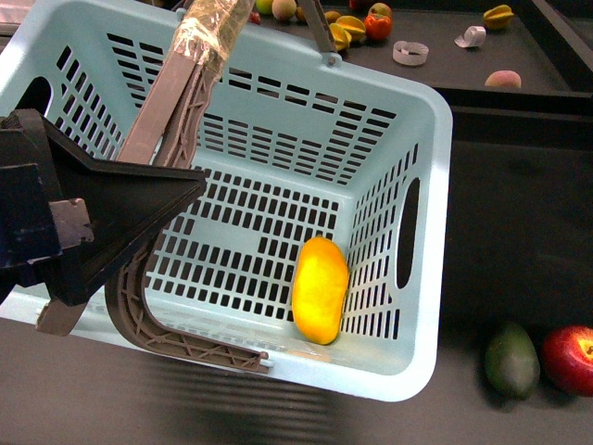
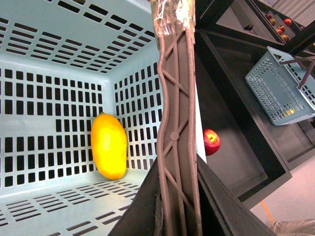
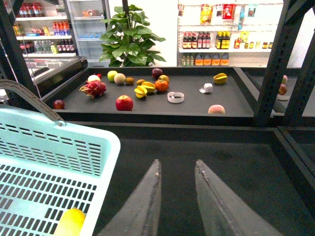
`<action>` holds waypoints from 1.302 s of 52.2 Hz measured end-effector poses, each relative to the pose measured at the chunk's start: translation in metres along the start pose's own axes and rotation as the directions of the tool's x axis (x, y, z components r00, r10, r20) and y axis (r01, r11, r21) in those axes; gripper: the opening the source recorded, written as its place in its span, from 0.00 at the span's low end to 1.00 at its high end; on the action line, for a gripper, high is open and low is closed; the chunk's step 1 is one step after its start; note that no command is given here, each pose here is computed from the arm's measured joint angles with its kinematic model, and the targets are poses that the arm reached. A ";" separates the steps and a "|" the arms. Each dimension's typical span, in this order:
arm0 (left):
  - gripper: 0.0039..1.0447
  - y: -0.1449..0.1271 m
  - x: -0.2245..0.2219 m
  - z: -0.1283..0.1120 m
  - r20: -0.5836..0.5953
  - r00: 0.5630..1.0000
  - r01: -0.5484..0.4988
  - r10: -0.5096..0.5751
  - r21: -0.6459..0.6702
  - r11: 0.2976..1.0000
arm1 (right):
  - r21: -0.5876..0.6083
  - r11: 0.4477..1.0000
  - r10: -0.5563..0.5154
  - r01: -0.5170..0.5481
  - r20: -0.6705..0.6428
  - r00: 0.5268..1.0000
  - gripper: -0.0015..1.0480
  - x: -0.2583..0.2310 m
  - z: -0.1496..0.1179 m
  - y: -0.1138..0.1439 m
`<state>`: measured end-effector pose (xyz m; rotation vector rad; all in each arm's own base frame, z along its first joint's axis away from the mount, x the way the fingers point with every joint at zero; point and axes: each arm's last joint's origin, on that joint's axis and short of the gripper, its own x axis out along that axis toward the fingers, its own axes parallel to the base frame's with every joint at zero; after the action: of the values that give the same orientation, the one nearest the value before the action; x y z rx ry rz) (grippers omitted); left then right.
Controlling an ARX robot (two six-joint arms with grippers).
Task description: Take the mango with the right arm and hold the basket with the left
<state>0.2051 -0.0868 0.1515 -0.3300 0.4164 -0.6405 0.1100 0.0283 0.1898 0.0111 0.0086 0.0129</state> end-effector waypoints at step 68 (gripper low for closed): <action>0.11 0.000 0.000 0.000 -0.001 1.000 0.001 -0.001 0.004 1.000 | -0.009 1.000 -0.012 0.012 0.007 1.000 0.18 -0.012 -0.025 -0.028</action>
<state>0.2051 -0.0869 0.1515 -0.3268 0.4155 -0.6426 0.0976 0.0003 0.1648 0.0025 0.0013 0.0011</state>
